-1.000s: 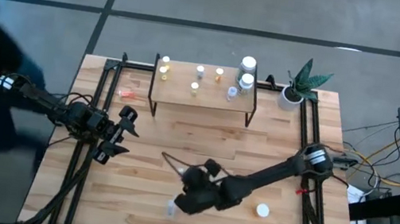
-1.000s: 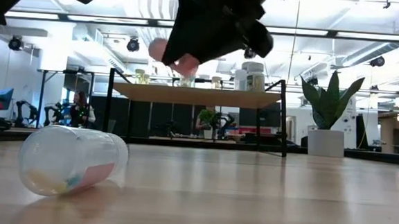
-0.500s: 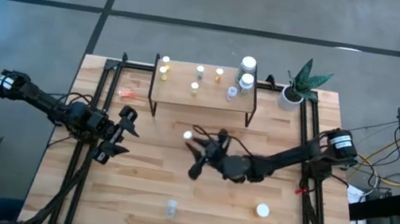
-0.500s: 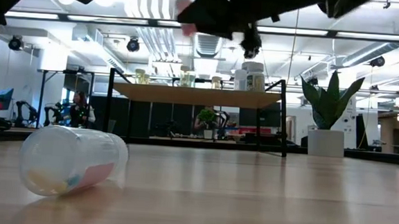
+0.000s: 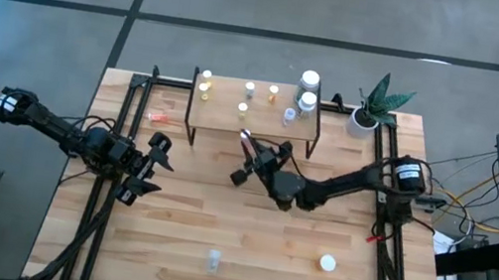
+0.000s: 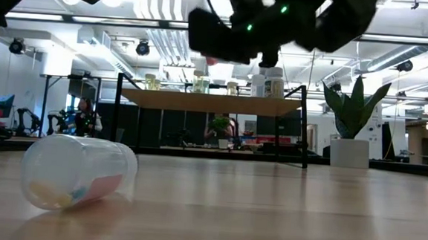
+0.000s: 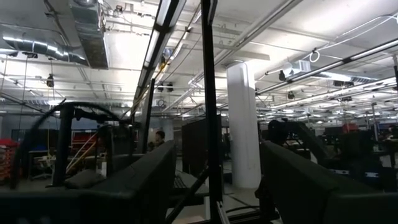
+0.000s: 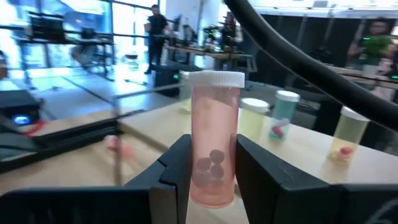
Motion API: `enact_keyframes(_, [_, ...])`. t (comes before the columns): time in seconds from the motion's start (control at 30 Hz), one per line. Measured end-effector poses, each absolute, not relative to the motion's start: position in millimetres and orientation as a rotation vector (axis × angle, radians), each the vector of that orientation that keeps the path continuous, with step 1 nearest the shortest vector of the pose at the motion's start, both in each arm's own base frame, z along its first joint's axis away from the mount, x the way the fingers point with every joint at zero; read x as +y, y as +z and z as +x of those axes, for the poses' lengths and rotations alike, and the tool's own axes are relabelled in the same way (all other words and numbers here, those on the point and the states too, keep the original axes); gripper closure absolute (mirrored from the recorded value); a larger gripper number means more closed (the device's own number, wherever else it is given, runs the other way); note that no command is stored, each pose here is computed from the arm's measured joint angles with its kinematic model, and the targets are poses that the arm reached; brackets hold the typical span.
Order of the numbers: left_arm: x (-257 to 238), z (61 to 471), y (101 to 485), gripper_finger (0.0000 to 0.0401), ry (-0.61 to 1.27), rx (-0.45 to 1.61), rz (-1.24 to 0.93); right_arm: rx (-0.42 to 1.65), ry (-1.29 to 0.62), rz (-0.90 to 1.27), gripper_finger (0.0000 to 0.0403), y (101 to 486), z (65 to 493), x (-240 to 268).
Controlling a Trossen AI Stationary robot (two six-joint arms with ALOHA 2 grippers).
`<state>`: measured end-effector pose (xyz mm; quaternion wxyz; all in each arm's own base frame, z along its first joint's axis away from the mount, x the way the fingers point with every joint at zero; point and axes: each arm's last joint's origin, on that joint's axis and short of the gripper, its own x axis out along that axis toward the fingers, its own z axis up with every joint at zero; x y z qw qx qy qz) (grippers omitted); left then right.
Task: Pick and place medicine bottles onto shelf by color
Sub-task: Put the pink pill bottle on the shelf
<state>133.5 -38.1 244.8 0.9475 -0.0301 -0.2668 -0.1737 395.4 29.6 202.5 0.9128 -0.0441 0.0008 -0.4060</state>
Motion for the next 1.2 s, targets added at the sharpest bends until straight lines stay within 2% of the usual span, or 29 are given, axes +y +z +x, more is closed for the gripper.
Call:
enact_keyframes(0.2, [-38.1,133.6,244.8,0.0184,-0.354,-0.543,-0.061,-0.021,-0.845,-0.067,0.0305,197.7,397.4,6.5])
enact_keyframes(0.43, [-38.1,133.5,244.8,0.0184,-0.354,-0.543,-0.061,-0.212,-0.774,-0.053,0.0305,192.8,379.7,0.9])
enact_keyframes(0.8, [-38.1,133.5,244.6,0.0184,-0.354,-0.542,-0.061,-0.151,-0.808,-0.109,0.0305,172.8,379.0,-12.6])
enact_keyframes(1.2, [-38.1,133.5,244.6,0.0184,-0.354,-0.542,-0.061,-0.147,-0.884,-0.052,0.0305,169.2,377.4,-45.0])
